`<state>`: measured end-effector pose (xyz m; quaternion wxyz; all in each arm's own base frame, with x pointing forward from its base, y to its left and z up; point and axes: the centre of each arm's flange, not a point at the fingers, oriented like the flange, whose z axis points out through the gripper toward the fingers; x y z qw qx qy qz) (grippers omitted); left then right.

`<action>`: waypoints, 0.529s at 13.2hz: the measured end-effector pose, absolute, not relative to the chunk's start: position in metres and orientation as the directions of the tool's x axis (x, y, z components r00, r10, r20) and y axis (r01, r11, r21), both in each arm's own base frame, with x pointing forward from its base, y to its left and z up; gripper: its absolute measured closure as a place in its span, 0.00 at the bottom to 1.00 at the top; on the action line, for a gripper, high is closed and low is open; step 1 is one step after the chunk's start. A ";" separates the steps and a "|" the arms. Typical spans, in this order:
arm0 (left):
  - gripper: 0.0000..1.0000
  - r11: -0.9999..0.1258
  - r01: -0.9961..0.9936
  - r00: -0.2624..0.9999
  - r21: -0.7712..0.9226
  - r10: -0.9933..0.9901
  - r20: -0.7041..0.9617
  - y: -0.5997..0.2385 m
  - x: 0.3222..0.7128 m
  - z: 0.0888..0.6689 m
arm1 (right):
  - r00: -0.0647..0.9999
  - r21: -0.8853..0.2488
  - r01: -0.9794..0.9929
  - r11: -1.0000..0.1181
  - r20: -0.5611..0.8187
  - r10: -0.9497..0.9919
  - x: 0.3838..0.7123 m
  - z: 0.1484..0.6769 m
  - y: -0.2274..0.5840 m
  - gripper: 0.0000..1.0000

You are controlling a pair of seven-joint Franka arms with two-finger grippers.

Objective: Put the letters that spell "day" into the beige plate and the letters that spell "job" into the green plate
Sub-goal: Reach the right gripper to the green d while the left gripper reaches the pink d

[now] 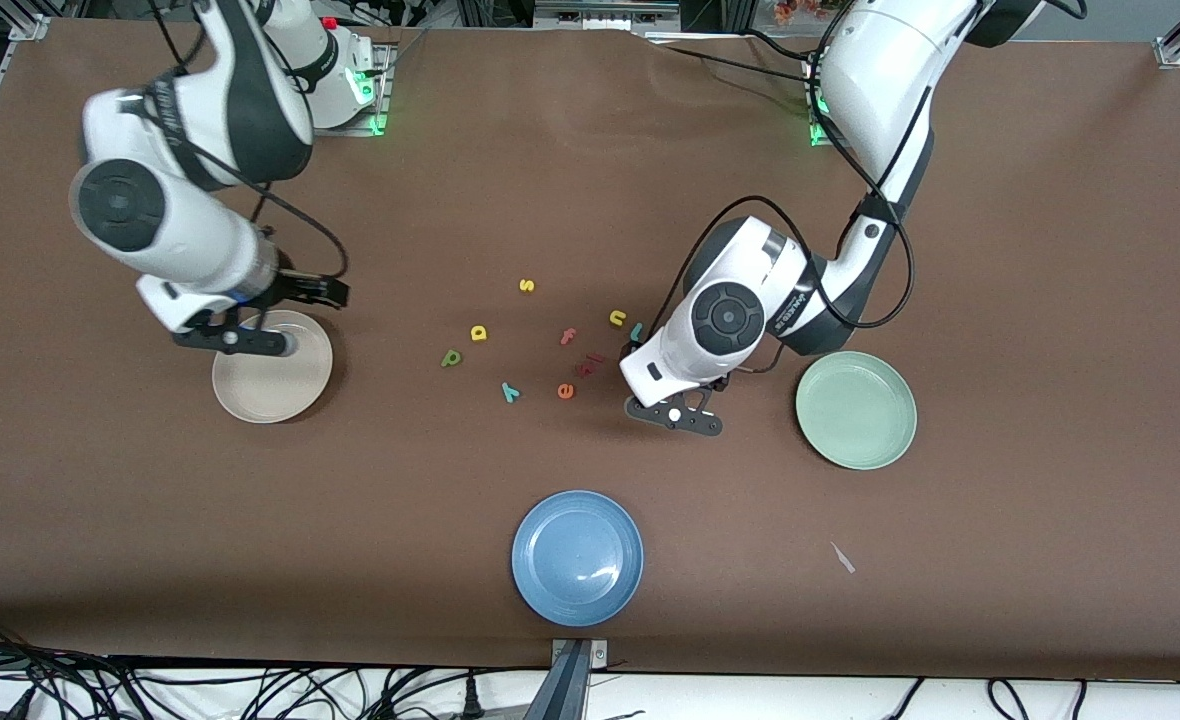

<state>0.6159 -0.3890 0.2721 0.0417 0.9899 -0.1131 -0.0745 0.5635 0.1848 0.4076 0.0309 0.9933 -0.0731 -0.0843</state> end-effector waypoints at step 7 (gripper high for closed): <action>0.22 -0.954 -0.295 0.942 0.048 -0.299 -0.155 -0.408 0.594 0.201 | 0.909 0.044 -0.409 -0.911 -0.063 -0.411 0.557 0.298 0.270 0.00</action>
